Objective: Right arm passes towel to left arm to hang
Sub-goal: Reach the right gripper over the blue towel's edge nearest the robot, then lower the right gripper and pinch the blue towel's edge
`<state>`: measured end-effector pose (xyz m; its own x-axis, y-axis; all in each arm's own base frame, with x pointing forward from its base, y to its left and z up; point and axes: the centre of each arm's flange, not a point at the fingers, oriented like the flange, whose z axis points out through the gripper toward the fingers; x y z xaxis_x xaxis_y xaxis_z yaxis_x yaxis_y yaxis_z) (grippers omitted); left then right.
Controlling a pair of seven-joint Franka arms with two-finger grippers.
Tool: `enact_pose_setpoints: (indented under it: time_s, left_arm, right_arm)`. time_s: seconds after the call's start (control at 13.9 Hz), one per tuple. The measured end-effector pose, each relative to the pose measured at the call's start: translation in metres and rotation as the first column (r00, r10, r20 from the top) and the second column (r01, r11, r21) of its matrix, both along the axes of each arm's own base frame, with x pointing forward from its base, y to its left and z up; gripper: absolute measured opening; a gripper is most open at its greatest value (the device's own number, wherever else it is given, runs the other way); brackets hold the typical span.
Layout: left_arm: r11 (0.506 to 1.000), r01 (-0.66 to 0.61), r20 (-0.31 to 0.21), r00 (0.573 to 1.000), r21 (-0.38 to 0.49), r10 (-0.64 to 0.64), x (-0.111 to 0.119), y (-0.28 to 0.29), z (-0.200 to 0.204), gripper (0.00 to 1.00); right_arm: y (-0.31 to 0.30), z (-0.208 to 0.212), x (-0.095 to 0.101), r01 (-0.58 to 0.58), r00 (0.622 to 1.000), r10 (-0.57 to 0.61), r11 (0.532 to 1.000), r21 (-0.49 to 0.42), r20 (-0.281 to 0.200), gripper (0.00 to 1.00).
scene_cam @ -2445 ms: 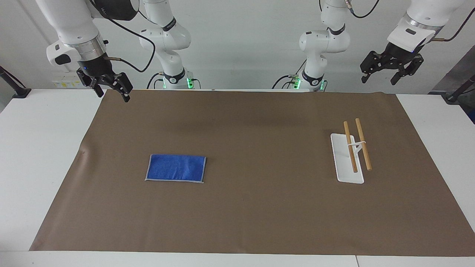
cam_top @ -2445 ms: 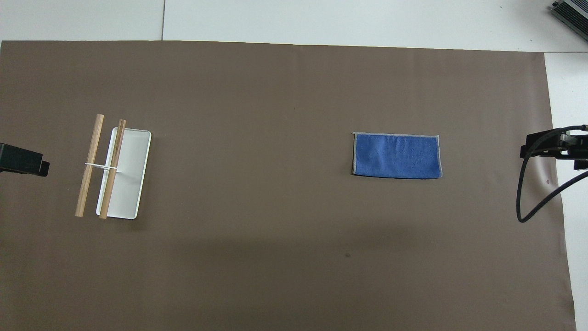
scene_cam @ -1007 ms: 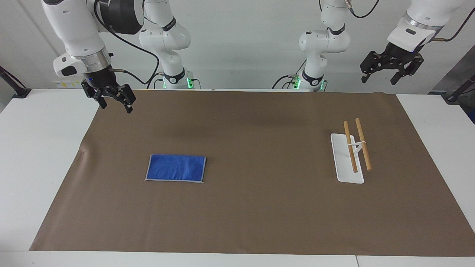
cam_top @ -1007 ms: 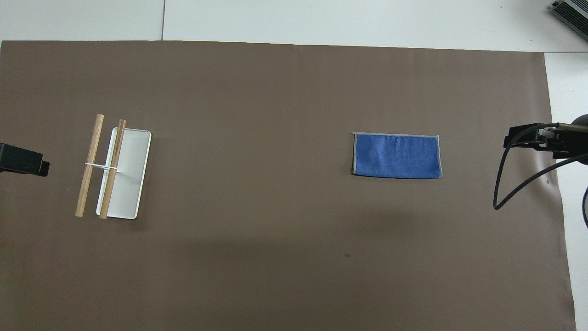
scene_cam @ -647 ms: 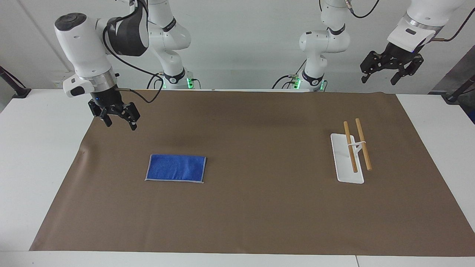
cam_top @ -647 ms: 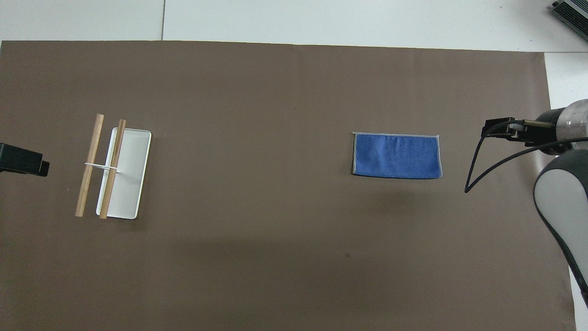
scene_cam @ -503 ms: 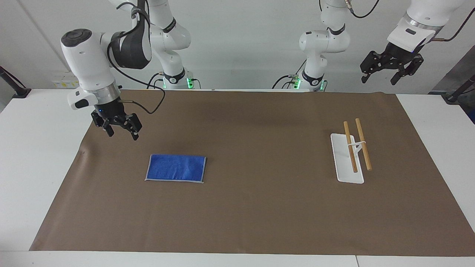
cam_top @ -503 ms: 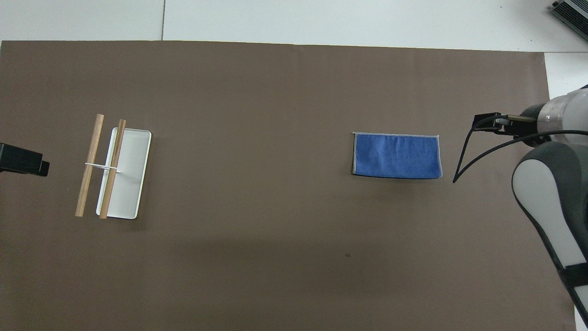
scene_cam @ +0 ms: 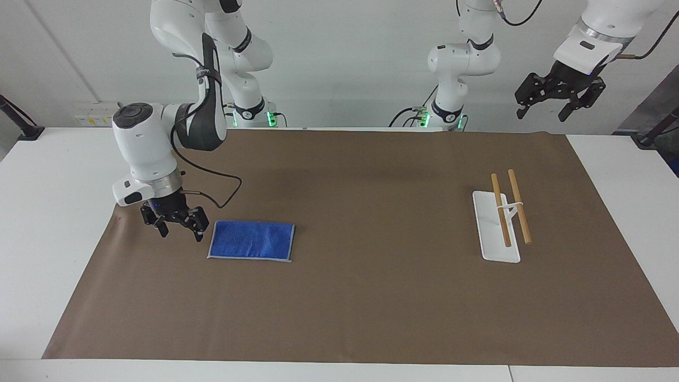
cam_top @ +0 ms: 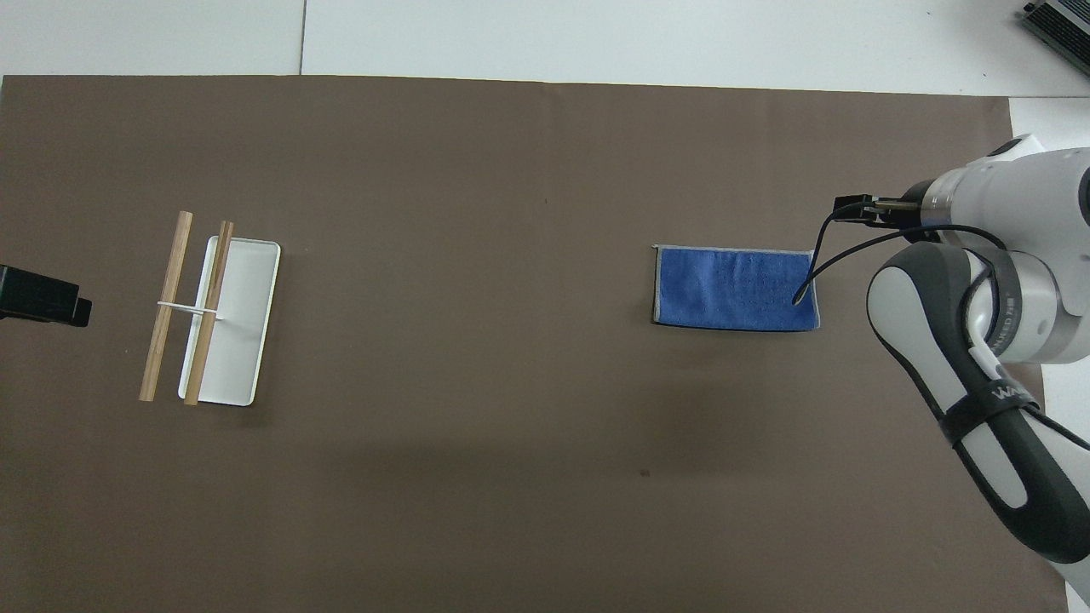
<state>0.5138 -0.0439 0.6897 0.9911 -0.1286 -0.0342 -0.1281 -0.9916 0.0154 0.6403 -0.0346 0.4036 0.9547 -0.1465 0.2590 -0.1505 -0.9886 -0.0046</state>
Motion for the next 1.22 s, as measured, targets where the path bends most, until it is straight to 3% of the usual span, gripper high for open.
enact_pose_setpoints:
  time_s: [0.5,0.72,0.93,1.22]
  left_arm:
    - [1.0,0.0,0.0,1.0,0.0,0.0,0.0,0.0,0.0,1.0]
    - [1.0,0.0,0.0,1.0,0.0,0.0,0.0,0.0,0.0,1.0]
    - [1.0,0.0,0.0,1.0,0.0,0.0,0.0,0.0,0.0,1.0]
    - [1.0,0.0,0.0,1.0,0.0,0.0,0.0,0.0,0.0,1.0]
  right_arm:
    - [0.003,-0.095,0.023,-0.059,0.998,0.059,0.998,-0.032,0.014,1.0]
    - [0.021,-0.091,0.026,-0.086,0.996,0.086,0.996,-0.019,-0.008,1.0]
    - [0.029,-0.075,0.017,-0.095,0.994,0.095,0.995,-0.003,-0.058,1.0]
    - [0.032,-0.089,-0.009,-0.098,0.988,0.098,0.995,0.01,-0.119,1.0]
